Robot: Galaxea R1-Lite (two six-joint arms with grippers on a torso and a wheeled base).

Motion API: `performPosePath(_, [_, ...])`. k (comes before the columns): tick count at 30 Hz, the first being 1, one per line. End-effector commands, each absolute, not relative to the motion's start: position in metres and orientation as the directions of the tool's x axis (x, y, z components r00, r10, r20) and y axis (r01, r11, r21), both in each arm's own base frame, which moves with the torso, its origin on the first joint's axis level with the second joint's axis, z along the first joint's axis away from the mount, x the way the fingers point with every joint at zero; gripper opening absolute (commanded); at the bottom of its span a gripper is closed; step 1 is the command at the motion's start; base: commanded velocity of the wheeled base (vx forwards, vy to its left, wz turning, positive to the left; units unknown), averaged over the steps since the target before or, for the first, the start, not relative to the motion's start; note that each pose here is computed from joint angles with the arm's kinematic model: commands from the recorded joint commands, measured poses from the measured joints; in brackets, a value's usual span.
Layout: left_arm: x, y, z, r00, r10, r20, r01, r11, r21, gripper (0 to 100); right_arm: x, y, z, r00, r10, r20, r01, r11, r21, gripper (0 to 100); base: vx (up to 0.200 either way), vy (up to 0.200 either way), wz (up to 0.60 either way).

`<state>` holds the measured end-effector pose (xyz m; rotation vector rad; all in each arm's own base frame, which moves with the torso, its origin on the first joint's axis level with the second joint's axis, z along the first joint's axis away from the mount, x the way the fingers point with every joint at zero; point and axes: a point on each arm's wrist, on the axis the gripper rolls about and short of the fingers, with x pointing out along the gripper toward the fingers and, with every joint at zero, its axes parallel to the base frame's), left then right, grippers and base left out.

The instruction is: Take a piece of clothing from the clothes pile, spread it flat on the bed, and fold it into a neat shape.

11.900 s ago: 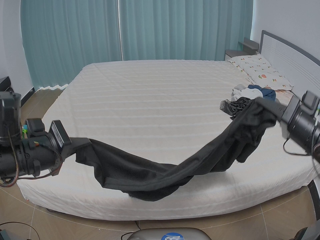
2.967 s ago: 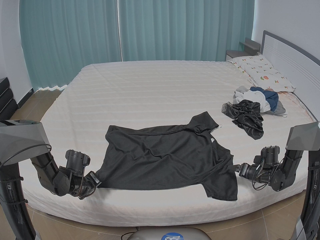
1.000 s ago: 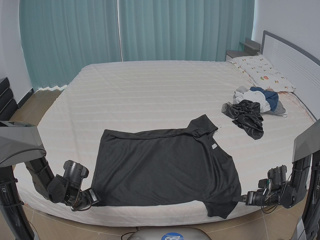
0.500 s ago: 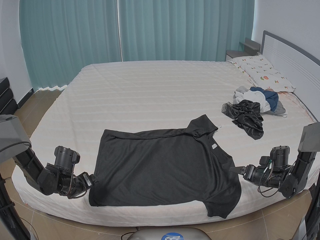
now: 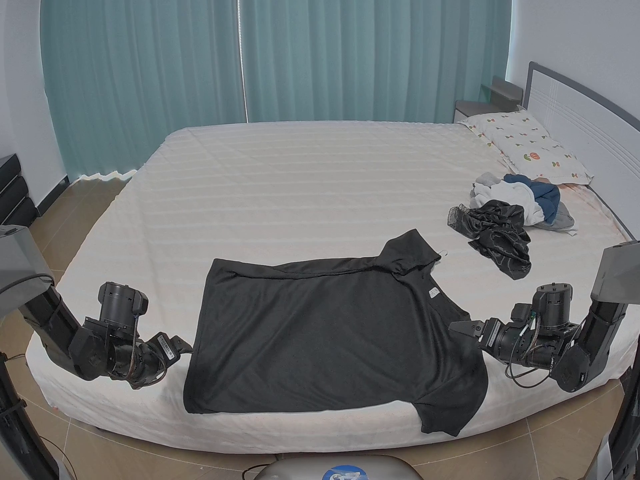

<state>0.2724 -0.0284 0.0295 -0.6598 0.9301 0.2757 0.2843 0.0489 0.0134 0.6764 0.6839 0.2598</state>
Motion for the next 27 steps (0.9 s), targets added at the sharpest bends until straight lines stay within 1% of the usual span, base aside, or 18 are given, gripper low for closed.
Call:
performPosePath(1, [0.273,-0.026,0.028,0.578,-0.057,-0.814,-0.497,0.767,-0.407,100,0.287,0.053,0.015,0.756,0.441,-0.484,-0.022,0.756,0.654,100,0.000,0.000,0.00])
performPosePath(8, [0.275,-0.026,0.029,0.583,-0.069,-0.809,-0.496,0.759,-0.422,100,0.287,0.054,0.021,0.764,0.446,-0.466,-0.039,0.753,0.657,100,0.000,0.000,0.00])
performPosePath(12, [0.287,-0.026,0.037,0.615,-0.068,-0.785,-0.553,0.673,-0.492,100,0.289,0.057,0.022,0.765,0.451,-0.460,-0.047,0.751,0.659,100,0.000,0.000,0.00])
performPosePath(15, [0.288,-0.026,0.038,0.618,-0.073,-0.783,-0.559,0.659,-0.503,100,0.290,0.059,0.022,0.763,0.456,-0.457,-0.049,0.747,0.663,100,0.200,0.000,0.00])
performPosePath(17, [0.286,-0.026,0.038,0.611,-0.085,-0.787,-0.557,0.660,-0.504,100,0.297,0.063,0.025,0.777,0.453,-0.436,-0.041,0.729,0.684,100,0.200,0.000,0.00])
performPosePath(23, [0.288,-0.029,0.038,0.607,-0.141,-0.782,-0.536,0.654,-0.534,100,0.315,0.069,0.024,0.790,0.433,-0.434,-0.018,0.724,0.689,100,0.200,0.000,0.00])
performPosePath(26, [0.288,-0.031,0.038,0.608,-0.144,-0.781,-0.533,0.655,-0.536,100,0.329,0.071,0.025,0.799,0.430,-0.420,-0.009,0.708,0.707,100,0.000,0.000,0.00])
performPosePath(27, [0.289,-0.031,0.039,0.610,-0.145,-0.779,-0.540,0.643,-0.543,100,0.344,0.073,0.028,0.810,0.423,-0.406,0.006,0.687,0.727,100,0.000,0.000,0.00])
